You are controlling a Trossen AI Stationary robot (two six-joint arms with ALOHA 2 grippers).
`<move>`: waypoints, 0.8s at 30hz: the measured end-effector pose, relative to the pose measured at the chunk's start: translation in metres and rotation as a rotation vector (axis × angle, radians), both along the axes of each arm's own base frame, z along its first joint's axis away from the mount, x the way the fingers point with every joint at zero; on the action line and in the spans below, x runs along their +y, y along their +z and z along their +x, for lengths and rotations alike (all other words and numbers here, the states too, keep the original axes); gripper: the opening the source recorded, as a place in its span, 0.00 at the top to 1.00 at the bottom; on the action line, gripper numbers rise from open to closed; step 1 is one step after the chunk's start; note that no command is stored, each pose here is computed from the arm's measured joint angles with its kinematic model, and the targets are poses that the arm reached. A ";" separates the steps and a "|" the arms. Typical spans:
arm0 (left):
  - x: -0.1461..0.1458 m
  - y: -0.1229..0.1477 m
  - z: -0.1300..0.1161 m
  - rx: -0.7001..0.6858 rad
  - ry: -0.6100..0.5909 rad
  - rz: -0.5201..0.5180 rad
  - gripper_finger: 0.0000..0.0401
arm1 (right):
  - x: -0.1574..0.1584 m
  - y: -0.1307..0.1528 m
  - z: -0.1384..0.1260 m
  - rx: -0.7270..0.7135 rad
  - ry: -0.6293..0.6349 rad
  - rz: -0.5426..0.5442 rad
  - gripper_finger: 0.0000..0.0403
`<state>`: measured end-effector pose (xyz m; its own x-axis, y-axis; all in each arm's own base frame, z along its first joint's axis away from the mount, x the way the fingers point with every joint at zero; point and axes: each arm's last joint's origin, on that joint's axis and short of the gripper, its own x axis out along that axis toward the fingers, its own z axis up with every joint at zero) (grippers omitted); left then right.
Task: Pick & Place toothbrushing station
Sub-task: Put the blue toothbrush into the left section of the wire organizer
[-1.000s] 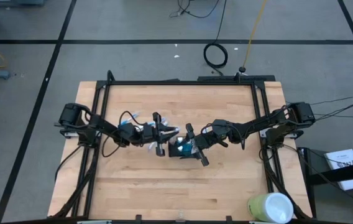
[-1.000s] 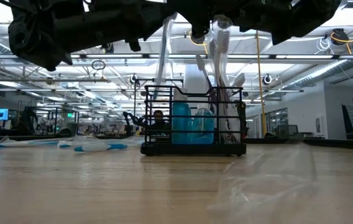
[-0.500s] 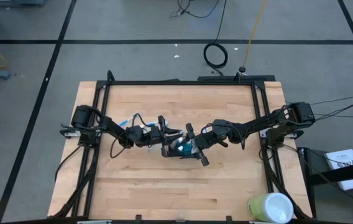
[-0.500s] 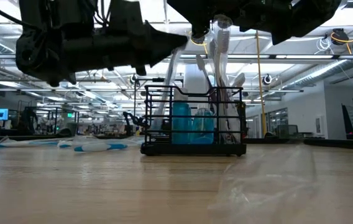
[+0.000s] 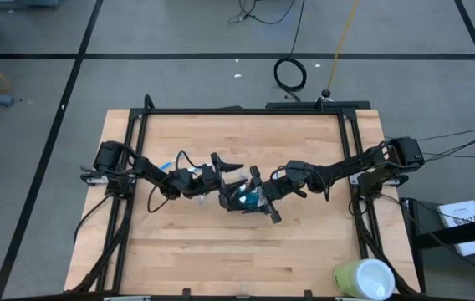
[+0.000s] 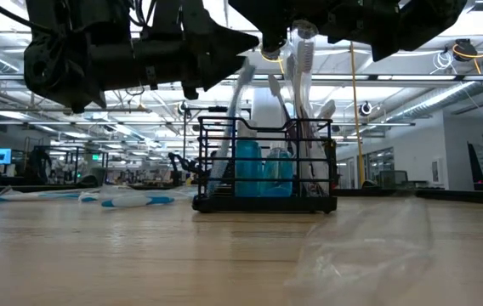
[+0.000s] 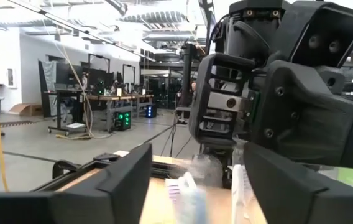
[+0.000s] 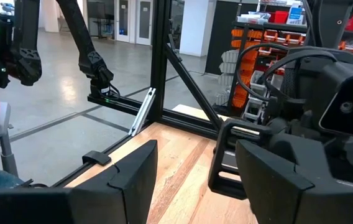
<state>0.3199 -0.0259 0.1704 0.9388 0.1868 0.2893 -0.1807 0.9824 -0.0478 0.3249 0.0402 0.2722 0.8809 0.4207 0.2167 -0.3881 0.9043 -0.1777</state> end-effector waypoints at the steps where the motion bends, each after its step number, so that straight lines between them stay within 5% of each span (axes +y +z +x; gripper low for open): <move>1: 0.000 0.000 0.000 0.004 0.000 0.002 0.33 | 0.000 0.000 0.000 0.000 0.000 0.000 0.48; 8: 0.000 0.006 -0.001 -0.009 0.009 0.023 0.23 | 0.000 0.000 0.000 0.000 0.000 0.000 0.48; 17: 0.003 0.056 -0.018 -0.019 0.081 0.109 0.24 | 0.000 0.000 0.000 0.000 0.000 0.000 0.48; 24: 0.010 0.080 -0.056 0.368 0.502 0.011 0.28 | 0.000 0.000 0.000 0.000 0.000 0.000 0.48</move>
